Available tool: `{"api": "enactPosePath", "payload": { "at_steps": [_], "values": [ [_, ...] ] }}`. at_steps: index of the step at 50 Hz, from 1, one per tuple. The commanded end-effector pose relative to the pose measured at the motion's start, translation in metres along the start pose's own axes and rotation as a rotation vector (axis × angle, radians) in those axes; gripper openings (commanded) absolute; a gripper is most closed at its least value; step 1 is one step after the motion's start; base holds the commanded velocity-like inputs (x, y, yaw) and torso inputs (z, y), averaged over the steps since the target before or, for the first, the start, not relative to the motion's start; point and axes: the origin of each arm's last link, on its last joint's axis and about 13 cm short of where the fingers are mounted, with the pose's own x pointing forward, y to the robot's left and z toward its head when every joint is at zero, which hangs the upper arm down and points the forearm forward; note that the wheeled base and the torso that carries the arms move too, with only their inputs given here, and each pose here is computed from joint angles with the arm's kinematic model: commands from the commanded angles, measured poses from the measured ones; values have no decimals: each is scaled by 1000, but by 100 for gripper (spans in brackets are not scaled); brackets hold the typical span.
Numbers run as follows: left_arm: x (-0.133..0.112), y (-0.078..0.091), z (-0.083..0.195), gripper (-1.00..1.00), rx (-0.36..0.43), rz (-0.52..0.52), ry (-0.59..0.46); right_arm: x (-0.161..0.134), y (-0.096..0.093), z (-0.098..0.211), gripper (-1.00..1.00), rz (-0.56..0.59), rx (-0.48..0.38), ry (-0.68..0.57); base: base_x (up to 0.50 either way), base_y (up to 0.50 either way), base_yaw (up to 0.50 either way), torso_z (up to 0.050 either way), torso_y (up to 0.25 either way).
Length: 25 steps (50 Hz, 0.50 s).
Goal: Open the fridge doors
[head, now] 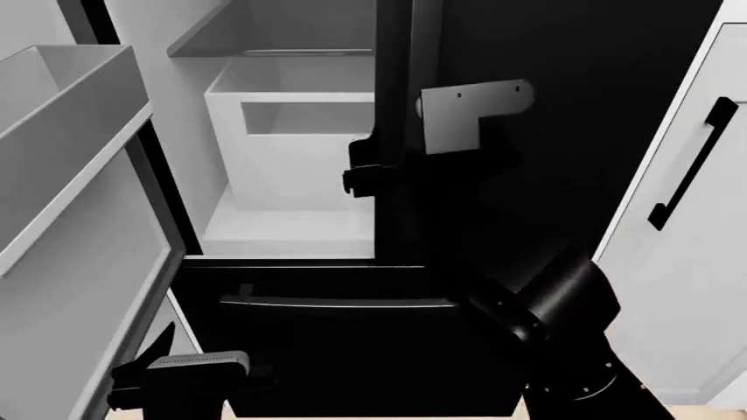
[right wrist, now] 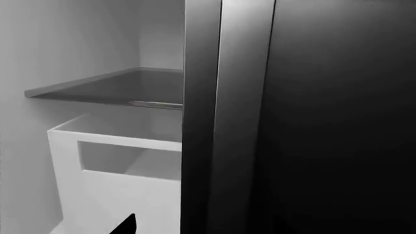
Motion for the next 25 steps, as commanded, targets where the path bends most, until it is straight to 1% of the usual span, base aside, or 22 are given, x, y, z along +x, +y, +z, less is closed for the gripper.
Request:
{"api": "enactPosePath", "payload": {
  "at_steps": [1,7,17,25],
  "values": [
    [0,0,0,100,-2,1,1,23,0,10,100,-6,-17,8,0,0,0,0,0],
    [0,0,-1,100,-4,-3,2,33,-5,16,100,-46,-17,8,0,0,0,0,0],
    [0,0,-2,100,-5,-4,4,43,-7,12,100,-87,-27,18,0,0,0,0,0],
    [0,-1,-1,100,-2,-4,3,46,-8,11,100,-92,-26,22,0,0,0,0,0]
  ]
}}
